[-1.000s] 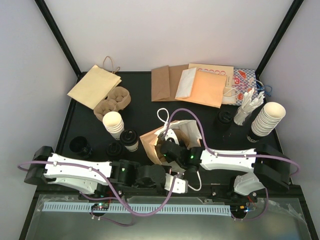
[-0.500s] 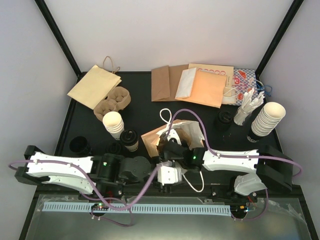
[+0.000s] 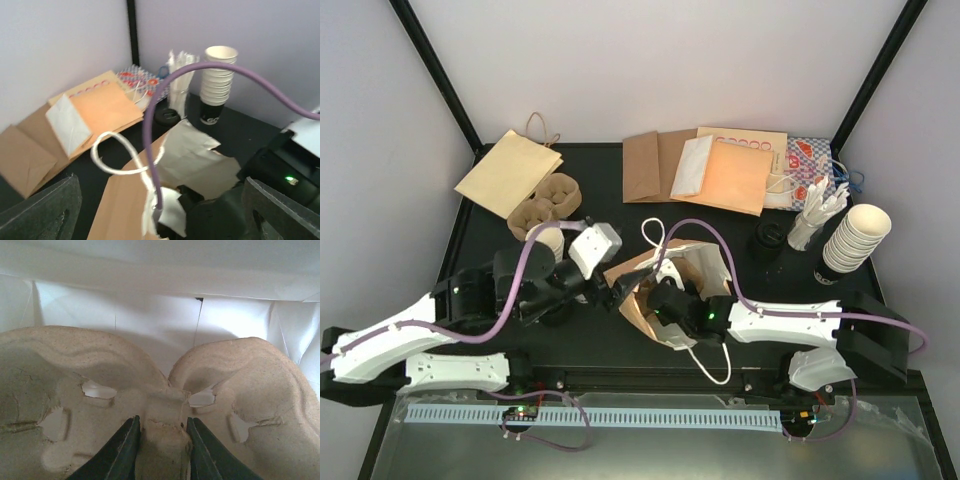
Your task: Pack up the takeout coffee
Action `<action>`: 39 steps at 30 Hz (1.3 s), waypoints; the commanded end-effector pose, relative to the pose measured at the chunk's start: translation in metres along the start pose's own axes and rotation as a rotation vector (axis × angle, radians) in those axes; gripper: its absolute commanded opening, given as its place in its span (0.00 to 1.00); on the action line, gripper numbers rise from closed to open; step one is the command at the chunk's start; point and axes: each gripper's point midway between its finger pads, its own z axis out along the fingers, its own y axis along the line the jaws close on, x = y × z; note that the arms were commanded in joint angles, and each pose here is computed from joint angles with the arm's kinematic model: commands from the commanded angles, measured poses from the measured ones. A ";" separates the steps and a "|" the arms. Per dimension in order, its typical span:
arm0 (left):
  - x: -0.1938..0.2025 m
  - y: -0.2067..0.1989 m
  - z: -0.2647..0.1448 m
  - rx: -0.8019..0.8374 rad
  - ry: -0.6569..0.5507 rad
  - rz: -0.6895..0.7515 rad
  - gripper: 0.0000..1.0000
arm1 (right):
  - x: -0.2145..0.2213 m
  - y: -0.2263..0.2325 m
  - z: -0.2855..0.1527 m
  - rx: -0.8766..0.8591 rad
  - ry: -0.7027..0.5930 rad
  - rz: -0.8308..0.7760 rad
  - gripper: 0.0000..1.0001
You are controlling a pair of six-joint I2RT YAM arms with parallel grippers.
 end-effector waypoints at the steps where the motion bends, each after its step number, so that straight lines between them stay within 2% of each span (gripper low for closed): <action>1: 0.008 0.024 0.005 -0.034 0.110 -0.154 0.90 | 0.009 -0.011 -0.002 0.038 0.017 -0.040 0.27; 9: 0.057 0.098 0.050 -0.125 0.335 -0.441 0.90 | 0.012 -0.008 -0.004 0.029 0.003 -0.072 0.27; 12: 0.077 0.120 0.068 -0.121 0.381 -0.521 0.88 | 0.012 -0.005 -0.006 0.026 -0.017 -0.085 0.27; 20: 0.120 0.154 0.117 -0.140 0.493 -0.542 0.87 | 0.014 0.003 -0.011 0.070 -0.075 -0.097 0.28; 28: 0.175 0.170 0.167 -0.142 0.731 -0.584 0.82 | 0.017 0.001 -0.004 0.133 -0.081 -0.083 0.27; 39: 0.216 0.172 0.183 -0.156 0.846 -0.635 0.79 | 0.026 0.014 -0.002 0.031 -0.067 -0.024 0.28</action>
